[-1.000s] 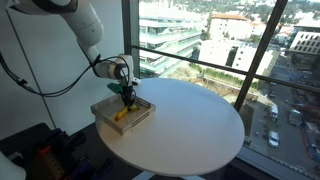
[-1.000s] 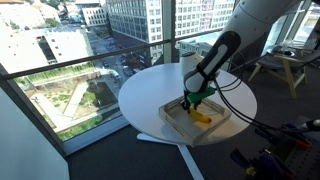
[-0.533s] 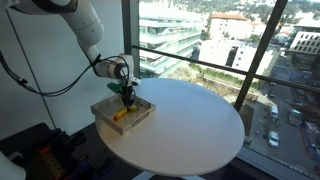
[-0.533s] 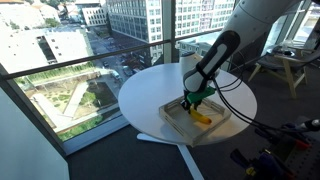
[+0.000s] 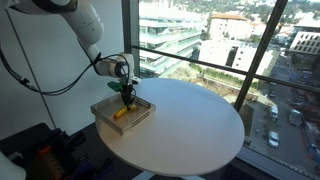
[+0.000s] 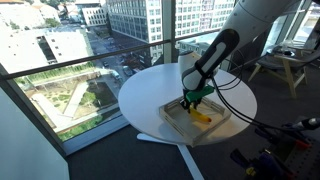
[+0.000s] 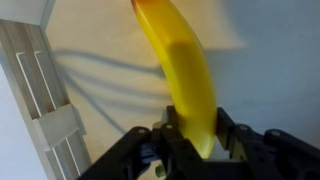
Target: Move the banana from the tray to the table
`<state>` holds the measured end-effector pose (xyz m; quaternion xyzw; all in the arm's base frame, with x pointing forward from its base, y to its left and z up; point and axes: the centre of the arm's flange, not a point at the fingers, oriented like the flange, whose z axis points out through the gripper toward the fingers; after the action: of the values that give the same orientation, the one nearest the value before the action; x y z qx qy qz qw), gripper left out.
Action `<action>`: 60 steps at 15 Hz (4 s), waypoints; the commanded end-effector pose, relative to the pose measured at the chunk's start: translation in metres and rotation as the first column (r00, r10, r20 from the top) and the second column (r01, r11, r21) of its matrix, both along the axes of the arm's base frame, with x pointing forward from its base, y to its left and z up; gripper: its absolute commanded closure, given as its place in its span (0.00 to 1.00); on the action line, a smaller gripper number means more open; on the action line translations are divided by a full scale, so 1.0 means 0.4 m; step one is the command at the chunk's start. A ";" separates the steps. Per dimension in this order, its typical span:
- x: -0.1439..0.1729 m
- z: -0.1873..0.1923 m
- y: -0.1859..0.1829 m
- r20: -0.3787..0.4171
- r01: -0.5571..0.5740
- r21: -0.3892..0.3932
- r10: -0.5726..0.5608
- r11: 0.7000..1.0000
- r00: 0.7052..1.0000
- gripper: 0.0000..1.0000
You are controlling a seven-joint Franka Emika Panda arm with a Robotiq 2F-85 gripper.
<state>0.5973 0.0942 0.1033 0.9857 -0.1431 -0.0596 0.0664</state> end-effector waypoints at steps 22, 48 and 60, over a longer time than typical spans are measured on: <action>0.020 0.249 0.010 -0.016 0.126 -0.016 -0.126 0.992 0.992 0.84; 0.031 0.378 -0.135 0.084 0.247 0.091 -0.255 0.965 0.963 0.84; 0.025 0.372 -0.279 0.072 0.233 0.083 -0.239 0.969 0.968 0.84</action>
<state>0.6159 -0.0044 0.2429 0.9608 -0.2742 -0.0345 0.0238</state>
